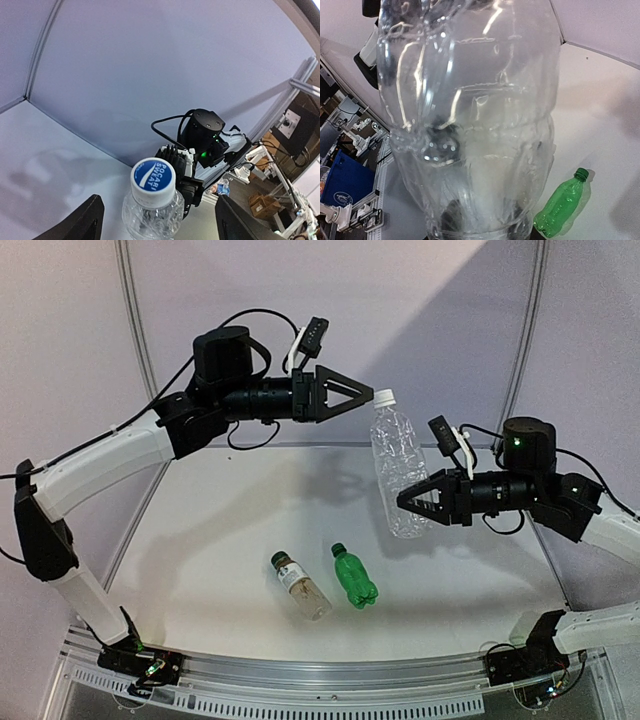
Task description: Unscrew the bottle caps
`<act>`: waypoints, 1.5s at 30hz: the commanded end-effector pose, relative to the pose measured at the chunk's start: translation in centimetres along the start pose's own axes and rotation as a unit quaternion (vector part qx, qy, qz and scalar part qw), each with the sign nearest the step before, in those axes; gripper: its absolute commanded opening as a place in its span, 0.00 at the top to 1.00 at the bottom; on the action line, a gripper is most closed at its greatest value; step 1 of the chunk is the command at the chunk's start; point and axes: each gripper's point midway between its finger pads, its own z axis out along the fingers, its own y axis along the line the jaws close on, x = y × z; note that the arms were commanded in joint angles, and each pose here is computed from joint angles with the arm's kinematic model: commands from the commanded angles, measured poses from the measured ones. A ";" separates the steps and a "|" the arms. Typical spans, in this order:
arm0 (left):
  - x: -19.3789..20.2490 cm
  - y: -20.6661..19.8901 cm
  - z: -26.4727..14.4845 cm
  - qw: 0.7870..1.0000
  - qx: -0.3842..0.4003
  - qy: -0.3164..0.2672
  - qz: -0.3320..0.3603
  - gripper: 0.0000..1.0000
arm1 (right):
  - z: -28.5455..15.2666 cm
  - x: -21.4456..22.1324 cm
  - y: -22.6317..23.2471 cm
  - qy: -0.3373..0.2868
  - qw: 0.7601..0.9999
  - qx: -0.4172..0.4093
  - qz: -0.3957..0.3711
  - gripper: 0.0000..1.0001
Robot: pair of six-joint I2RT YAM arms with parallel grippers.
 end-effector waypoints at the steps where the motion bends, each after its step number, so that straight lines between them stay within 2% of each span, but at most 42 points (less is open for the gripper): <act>1: -0.4 0.2 1.0 1.000 0.023 0.003 0.007 0.24 | 0.4 -0.5 1.2 0.001 0.999 -0.043 0.003 1.00; 6: -0.6 0.0 1.9 0.999 0.035 0.010 0.008 0.31 | 0.7 -0.3 0.9 0.006 0.999 -0.041 0.006 1.00; 8: -0.6 0.1 2.2 0.999 0.035 0.011 0.008 0.37 | 0.8 -0.1 0.8 0.008 0.999 -0.041 0.009 1.00; 17: 0.8 2.1 3.3 0.999 -0.005 0.039 -0.023 0.98 | 0.8 -0.3 -0.1 0.004 1.000 -0.010 0.004 1.00; 19: 1.5 3.2 3.5 0.998 -0.033 0.046 -0.037 1.00 | 0.7 -0.7 -1.1 -0.004 1.000 0.023 0.001 1.00; 22: 2.6 5.6 3.7 0.991 -0.103 0.050 -0.067 1.00 | 0.1 -1.7 -4.3 -0.018 0.992 0.122 0.000 1.00; 24: 3.3 8.7 3.2 0.974 -0.199 0.033 -0.105 1.00 | -0.5 -1.7 -7.4 -0.014 0.978 0.210 0.011 1.00; 27: 5.1 13.0 1.9 0.930 -0.321 0.021 -0.177 1.00 | -1.2 -1.9 -11.1 0.000 0.948 0.315 0.033 1.00; 29: 6.0 14.6 1.5 0.910 -0.358 0.015 -0.209 1.00 | -0.8 -1.6 -13.0 0.011 0.933 0.358 0.040 1.00; 31: 6.1 15.0 1.8 0.905 -0.363 0.011 -0.221 1.00 | -0.5 -1.8 -13.6 0.011 0.926 0.376 0.040 1.00; 37: 4.9 14.5 2.1 0.909 -0.357 0.008 -0.213 0.92 | 0.6 -1.9 -12.8 0.001 0.935 0.352 0.038 1.00; 38: 4.8 14.3 2.2 0.912 -0.352 0.007 -0.210 0.90 | 0.7 -1.9 -12.5 0.000 0.939 0.342 0.036 1.00; 40: 4.4 13.7 2.6 0.923 -0.331 0.009 -0.197 0.78 | 0.9 -1.8 -11.9 -0.003 0.946 0.324 0.031 1.00; 41: 4.1 13.2 2.8 0.930 -0.318 0.011 -0.186 0.66 | 1.0 -1.7 -11.7 -0.001 0.949 0.314 0.028 1.00; 43: 3.2 12.0 2.9 0.942 -0.298 0.009 -0.157 0.32 | 1.2 -1.3 -10.8 0.001 0.957 0.290 0.024 1.00; 45: 2.3 10.9 2.3 0.949 -0.288 0.007 -0.126 0.08 | 1.1 -0.9 -10.3 0.003 0.961 0.274 0.019 1.00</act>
